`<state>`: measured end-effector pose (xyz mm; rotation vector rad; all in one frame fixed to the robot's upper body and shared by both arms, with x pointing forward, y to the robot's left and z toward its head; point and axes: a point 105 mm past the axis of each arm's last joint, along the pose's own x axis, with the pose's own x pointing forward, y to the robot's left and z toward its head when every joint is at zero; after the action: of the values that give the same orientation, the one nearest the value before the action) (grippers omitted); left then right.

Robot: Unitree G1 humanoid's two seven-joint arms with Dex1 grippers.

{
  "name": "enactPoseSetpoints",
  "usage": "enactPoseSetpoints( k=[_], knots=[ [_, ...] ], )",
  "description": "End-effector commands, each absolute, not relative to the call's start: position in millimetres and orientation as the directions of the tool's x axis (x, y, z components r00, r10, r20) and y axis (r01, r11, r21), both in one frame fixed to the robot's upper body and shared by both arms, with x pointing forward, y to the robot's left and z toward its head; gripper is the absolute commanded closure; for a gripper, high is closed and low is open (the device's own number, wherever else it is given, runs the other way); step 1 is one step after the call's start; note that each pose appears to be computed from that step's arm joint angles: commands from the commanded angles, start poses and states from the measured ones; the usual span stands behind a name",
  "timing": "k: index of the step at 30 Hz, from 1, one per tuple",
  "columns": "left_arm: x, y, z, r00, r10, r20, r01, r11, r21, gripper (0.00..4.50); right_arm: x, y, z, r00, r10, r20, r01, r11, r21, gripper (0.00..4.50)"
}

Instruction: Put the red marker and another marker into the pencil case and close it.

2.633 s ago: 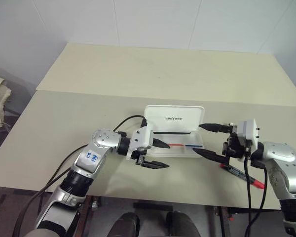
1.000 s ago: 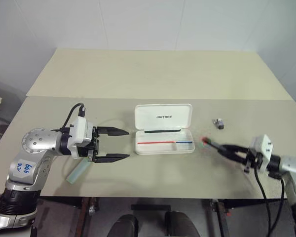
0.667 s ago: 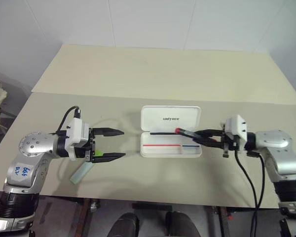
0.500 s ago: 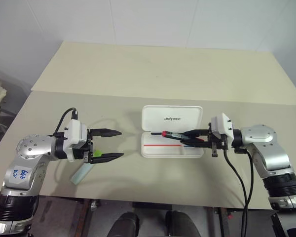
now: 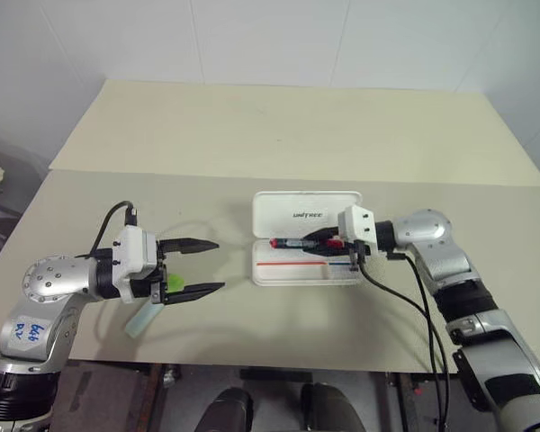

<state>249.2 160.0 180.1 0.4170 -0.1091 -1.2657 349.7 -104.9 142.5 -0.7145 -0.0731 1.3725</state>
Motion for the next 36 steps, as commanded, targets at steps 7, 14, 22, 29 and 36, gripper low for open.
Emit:
enactPoseSetpoints(
  k=[7, 14, 22, 29, 36],
  knots=[
    [246.8, 159.6, 189.5, 0.329, -0.933, -0.146, 0.881, 0.248, 0.403, 1.23, 353.8, -100.2, 158.9, 0.193, 0.922, -0.336, -0.845, -0.018, -0.535, 2.10],
    [246.9, 159.1, 190.1, 0.336, -0.932, -0.136, 0.877, 0.257, 0.405, 1.23, 339.0, -89.5, 170.9, 0.119, 0.962, -0.246, -0.868, -0.020, -0.497, 0.03],
    [235.4, 166.7, 180.2, 0.454, -0.887, -0.087, 0.838, 0.392, 0.379, 1.23, 305.9, -99.2, 213.6, 0.071, 0.997, -0.043, -0.956, 0.056, -0.288, 0.03],
    [207.0, 195.7, 164.6, 0.687, -0.727, -0.023, 0.696, 0.648, 0.310, 1.23, 300.6, -124.2, 230.0, 0.164, 0.986, -0.027, -0.960, 0.154, -0.233, 0.03],
    [189.7, 233.7, 124.3, 0.853, -0.518, -0.072, 0.517, 0.814, 0.265, 1.23, 293.9, -141.9, 220.8, 0.094, 0.996, -0.001, -0.956, 0.090, -0.279, 0.03]
  ],
)
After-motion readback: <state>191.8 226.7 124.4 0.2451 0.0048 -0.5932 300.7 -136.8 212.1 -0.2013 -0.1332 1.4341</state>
